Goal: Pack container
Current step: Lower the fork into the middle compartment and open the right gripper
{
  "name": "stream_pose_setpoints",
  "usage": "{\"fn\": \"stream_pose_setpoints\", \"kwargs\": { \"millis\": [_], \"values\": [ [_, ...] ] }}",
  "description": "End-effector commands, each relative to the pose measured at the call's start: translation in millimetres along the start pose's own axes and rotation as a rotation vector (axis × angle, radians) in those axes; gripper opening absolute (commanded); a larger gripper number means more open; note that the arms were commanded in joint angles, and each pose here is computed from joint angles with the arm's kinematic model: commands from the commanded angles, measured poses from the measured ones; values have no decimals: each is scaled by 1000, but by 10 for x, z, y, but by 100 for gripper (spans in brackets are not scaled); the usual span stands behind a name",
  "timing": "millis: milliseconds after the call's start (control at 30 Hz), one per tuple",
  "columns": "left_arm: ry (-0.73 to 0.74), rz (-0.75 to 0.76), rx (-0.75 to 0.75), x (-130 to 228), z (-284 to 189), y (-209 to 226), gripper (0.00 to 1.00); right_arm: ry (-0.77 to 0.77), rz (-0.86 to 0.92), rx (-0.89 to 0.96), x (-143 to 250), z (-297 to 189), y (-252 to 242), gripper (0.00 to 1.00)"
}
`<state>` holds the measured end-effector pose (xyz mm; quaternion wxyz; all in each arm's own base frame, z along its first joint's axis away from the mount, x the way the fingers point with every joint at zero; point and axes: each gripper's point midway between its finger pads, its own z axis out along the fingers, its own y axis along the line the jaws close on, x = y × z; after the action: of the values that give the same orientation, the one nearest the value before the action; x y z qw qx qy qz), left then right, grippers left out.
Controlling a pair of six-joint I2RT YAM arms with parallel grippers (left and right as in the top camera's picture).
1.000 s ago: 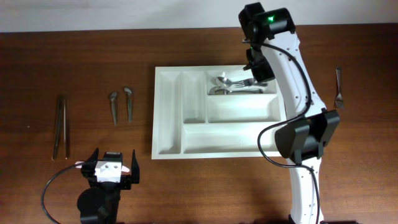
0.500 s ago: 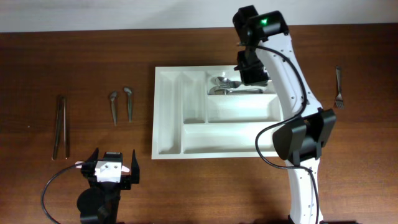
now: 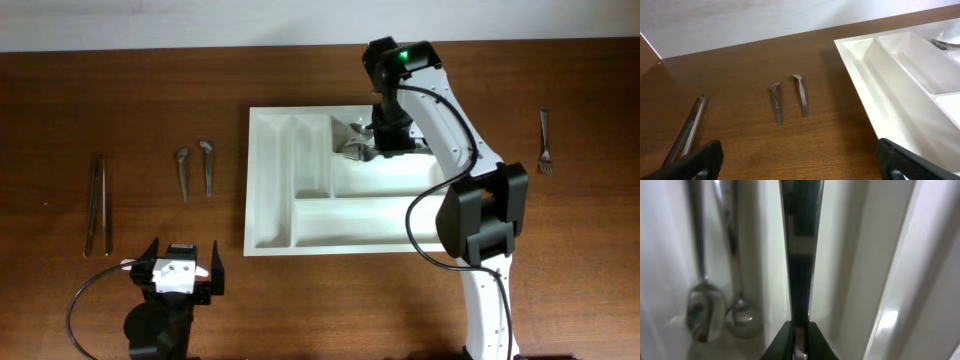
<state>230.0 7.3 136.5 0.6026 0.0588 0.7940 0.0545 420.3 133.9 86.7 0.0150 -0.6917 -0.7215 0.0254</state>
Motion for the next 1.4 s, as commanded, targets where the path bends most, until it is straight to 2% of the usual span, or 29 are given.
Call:
{"fn": "stream_pose_setpoints", "kwargs": {
  "millis": [0, 333, 467, 633, 767, 867, 967, 1133, 1200, 1367],
  "values": [
    [-4, -9, 6, 6, 3, -10, 99, -2, 22, 8, 6, -38, -91, 9],
    [-4, -9, 6, 6, 3, -10, 99, -49, 20, 116, -88, 239, -326, 15],
    [-4, -9, 6, 5, 3, -10, 99, -87, -4, 101, -155, 236, -298, 23],
    [-4, -9, 6, 6, 3, -10, 99, -164, -151, 63, -293, 208, -191, 35],
    [-4, -9, 6, 6, 3, -10, 99, -276, -295, -3, -458, 9, -5, 46],
    [-4, -9, 6, 6, 3, -10, 99, -387, -421, -84, -596, -308, 209, 54],
    [-4, -9, 6, 6, 3, -10, 99, -538, -537, -152, -815, -718, 417, 72],
    [-4, -9, 6, 6, 3, -10, 99, -770, -770, -146, -1250, -1358, 609, 86],
    [-4, -9, 6, 6, 3, -10, 99, -785, -862, -126, -1380, -1469, 635, 98],
    [-4, -9, 6, 6, 3, -10, 99, -704, -1076, -64, -1775, -1423, 644, 99]
  ]
}}
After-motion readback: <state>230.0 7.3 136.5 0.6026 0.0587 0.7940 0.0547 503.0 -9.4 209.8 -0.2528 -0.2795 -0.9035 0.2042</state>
